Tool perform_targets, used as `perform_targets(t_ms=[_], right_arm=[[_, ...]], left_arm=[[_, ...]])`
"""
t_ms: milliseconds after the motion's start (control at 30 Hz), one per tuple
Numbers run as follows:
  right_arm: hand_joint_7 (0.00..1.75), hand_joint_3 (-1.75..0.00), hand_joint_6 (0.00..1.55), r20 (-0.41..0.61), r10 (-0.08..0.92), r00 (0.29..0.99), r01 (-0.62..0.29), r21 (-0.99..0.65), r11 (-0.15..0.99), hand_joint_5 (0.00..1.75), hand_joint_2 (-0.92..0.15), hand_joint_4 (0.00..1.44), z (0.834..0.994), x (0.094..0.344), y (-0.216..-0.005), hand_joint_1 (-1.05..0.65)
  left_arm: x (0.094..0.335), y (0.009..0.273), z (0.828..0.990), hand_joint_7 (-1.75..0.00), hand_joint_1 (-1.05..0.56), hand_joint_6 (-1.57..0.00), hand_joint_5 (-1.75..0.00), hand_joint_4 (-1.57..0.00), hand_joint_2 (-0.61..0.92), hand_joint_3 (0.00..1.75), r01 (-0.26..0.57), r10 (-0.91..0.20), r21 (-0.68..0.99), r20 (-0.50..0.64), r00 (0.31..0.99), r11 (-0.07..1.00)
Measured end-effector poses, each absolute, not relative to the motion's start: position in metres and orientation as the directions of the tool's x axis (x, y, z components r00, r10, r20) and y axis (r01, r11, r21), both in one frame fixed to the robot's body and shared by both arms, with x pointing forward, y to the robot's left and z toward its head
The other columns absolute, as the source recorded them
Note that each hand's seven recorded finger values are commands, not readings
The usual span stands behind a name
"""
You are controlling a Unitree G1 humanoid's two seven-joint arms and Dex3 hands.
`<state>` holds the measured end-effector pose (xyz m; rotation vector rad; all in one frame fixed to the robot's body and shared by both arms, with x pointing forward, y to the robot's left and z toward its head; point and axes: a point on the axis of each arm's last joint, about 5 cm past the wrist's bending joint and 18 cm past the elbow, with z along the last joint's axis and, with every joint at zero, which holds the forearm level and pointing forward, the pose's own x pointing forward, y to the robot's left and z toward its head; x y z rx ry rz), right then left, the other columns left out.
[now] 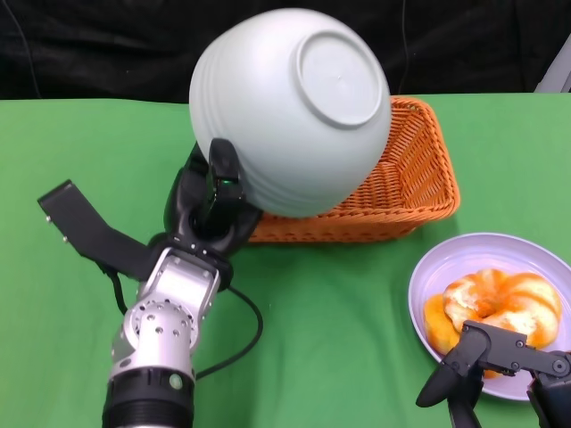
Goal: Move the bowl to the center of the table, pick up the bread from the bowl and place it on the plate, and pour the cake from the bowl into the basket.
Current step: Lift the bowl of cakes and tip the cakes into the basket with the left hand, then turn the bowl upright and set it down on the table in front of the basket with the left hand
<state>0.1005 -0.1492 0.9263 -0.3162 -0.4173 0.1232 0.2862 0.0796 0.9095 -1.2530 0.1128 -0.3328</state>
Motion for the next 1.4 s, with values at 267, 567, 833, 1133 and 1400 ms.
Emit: perform_targets(t_ms=[267, 567, 833, 1133, 1400], right_arm=[[1.24, -1.54, 0.85, 0.379, 0.181, 0.908, -0.052, -0.325, 0.944, 1.70, -0.23, 0.85, 0.926, 0.101, -0.150, 0.09], [1.25, -1.54, 0.85, 0.378, 0.181, 0.908, -0.053, -0.326, 0.944, 1.70, -0.23, 0.84, 0.926, 0.100, -0.150, 0.08], [1.25, -1.55, 0.84, 0.379, 0.182, 0.907, -0.053, -0.326, 0.944, 1.68, -0.23, 0.84, 0.926, 0.101, -0.150, 0.08], [1.25, -1.54, 0.83, 0.383, 0.182, 0.906, -0.051, -0.327, 0.943, 1.65, -0.23, 0.82, 0.927, 0.101, -0.150, 0.07], [1.26, -1.56, 0.83, 0.384, 0.182, 0.905, -0.051, -0.326, 0.944, 1.64, -0.22, 0.81, 0.927, 0.101, -0.150, 0.07]], left_arm=[[0.289, 0.084, 0.920, -1.75, -0.26, -0.92, -1.75, -1.12, 0.29, 1.70, 0.306, -0.337, -0.881, 0.182, 0.924, 0.361], [0.285, 0.108, 0.925, -1.62, -0.18, -0.97, -1.75, -1.09, 0.24, 1.68, 0.468, -0.387, -0.675, 0.281, 0.878, 0.571], [0.278, 0.122, 0.933, -1.61, -0.14, -0.98, -1.75, -1.07, 0.32, 1.51, 0.535, -0.434, -0.447, 0.314, 0.844, 0.717], [0.258, 0.147, 0.949, -1.69, -0.09, -0.95, -1.75, -1.08, 0.30, 1.61, 0.514, -0.625, 0.357, 0.421, 0.657, 0.780], [0.238, 0.166, 0.949, -1.75, -0.14, -0.84, -1.75, -1.00, 0.22, 1.57, 0.392, -0.785, 0.730, 0.317, 0.533, 0.561]])
